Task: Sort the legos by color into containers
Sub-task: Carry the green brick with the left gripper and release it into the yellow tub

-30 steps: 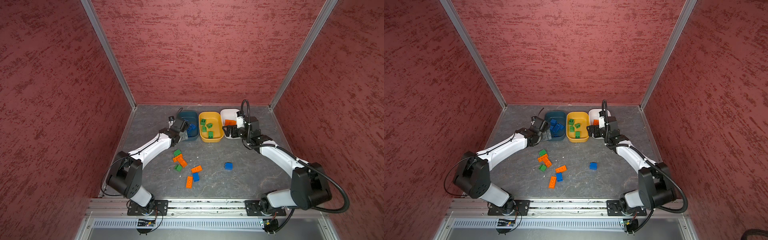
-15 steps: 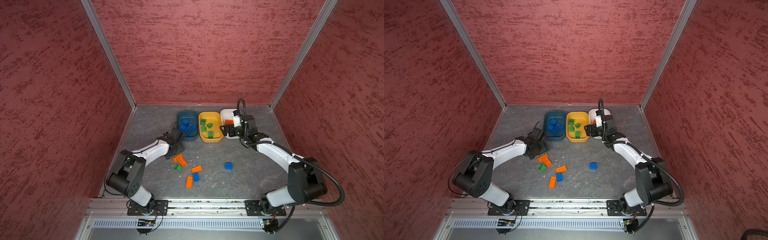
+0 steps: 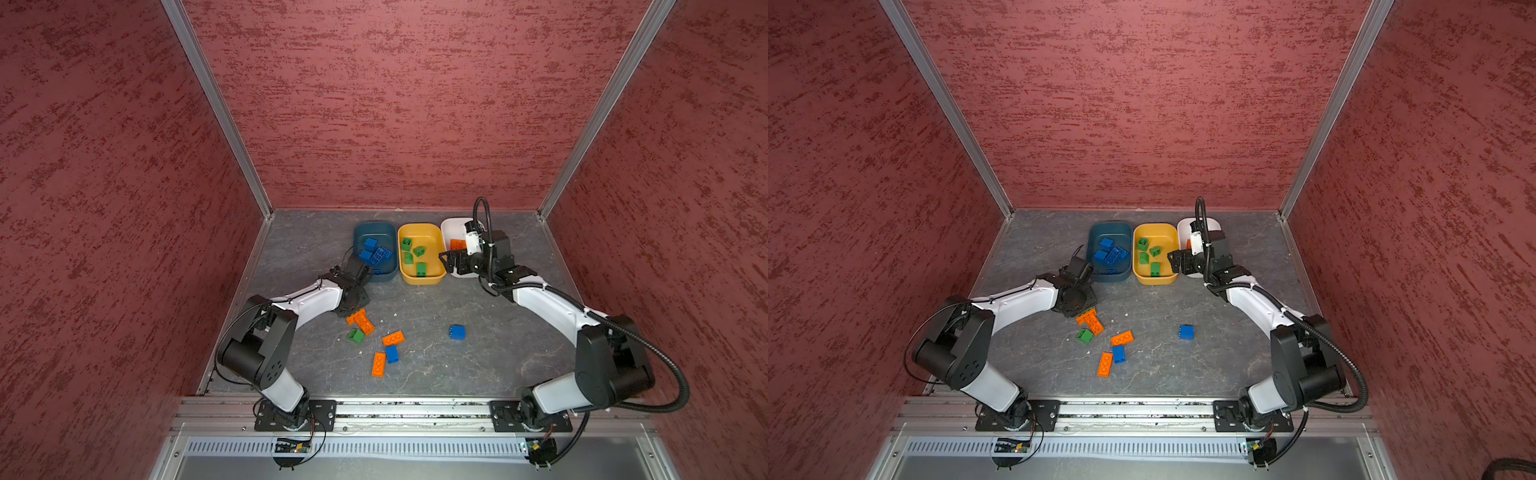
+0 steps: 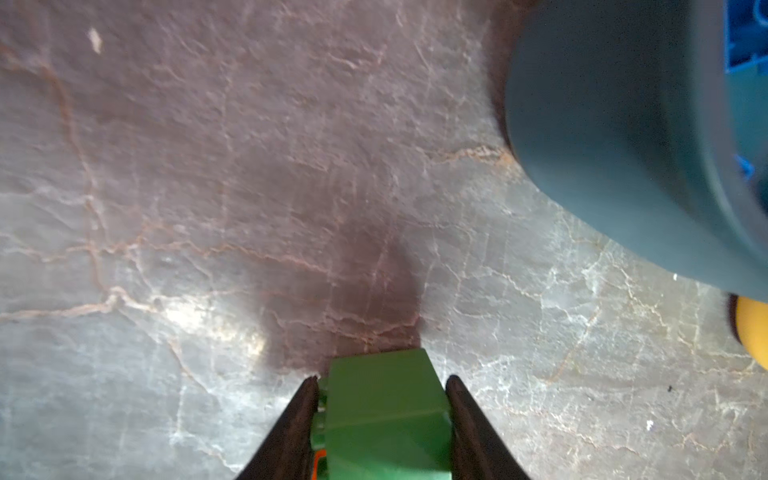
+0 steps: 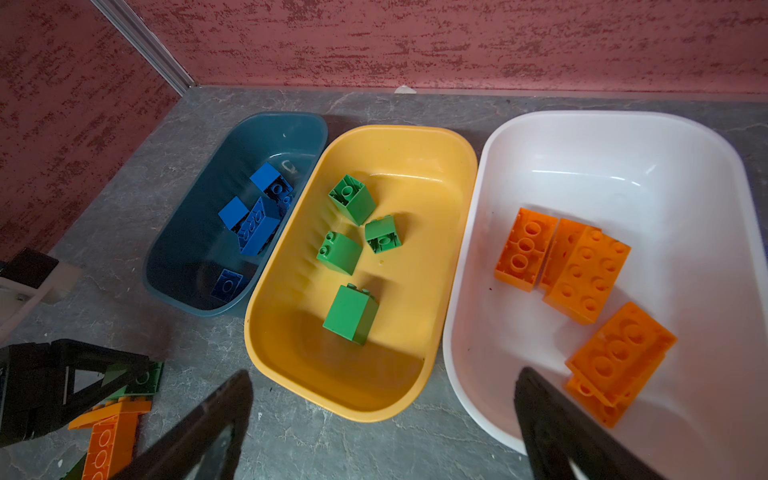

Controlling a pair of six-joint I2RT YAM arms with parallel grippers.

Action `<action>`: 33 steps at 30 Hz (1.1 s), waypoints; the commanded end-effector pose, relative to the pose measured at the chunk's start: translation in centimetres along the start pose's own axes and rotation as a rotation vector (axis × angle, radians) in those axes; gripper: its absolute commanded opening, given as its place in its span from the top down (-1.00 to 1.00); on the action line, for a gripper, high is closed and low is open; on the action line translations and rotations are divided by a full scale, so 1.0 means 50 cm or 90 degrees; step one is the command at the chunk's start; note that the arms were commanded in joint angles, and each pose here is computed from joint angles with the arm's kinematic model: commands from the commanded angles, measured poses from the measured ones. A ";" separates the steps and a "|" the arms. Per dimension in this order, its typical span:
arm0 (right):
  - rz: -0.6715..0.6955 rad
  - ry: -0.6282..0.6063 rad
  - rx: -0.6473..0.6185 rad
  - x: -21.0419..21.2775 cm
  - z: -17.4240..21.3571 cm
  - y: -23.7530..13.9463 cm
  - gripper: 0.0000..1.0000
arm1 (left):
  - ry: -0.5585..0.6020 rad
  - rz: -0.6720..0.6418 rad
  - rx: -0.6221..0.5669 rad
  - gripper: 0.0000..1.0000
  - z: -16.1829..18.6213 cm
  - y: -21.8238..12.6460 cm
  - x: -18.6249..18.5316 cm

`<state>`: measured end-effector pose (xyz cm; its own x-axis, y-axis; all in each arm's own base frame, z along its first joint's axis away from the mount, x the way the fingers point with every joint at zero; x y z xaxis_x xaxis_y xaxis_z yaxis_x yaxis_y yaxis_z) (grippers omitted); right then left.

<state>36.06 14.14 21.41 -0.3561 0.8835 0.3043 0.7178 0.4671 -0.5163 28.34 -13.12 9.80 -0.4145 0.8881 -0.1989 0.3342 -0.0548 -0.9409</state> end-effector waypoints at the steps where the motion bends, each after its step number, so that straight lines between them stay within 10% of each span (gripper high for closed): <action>1: -0.003 -0.020 -0.015 0.009 -0.013 0.001 -0.97 | 0.027 -0.005 0.075 0.28 0.053 0.002 -0.017; 12: 0.006 -0.029 -0.021 0.007 -0.005 -0.009 -0.98 | 0.179 0.065 0.145 0.41 0.081 0.001 -0.161; 33: 0.062 -0.024 -0.069 -0.006 0.012 -0.063 -0.98 | 0.365 0.189 -0.065 0.41 -0.073 -0.063 -0.443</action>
<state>33.60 12.62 21.58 -0.3180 0.9153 0.2471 0.7699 0.4014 -0.4961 38.45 -30.60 18.82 0.1780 0.9433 -0.2802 0.4512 -0.3313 -0.8287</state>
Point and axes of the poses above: each gripper's point midway between its finger pads, its own y axis out along the fingers, its own x axis along the line the jaws close on, z = x × y, the point moved 7 cm from there along -y, back along the fingers, and after that the axes turned 2 degrees about y, right-handed, at the moved point
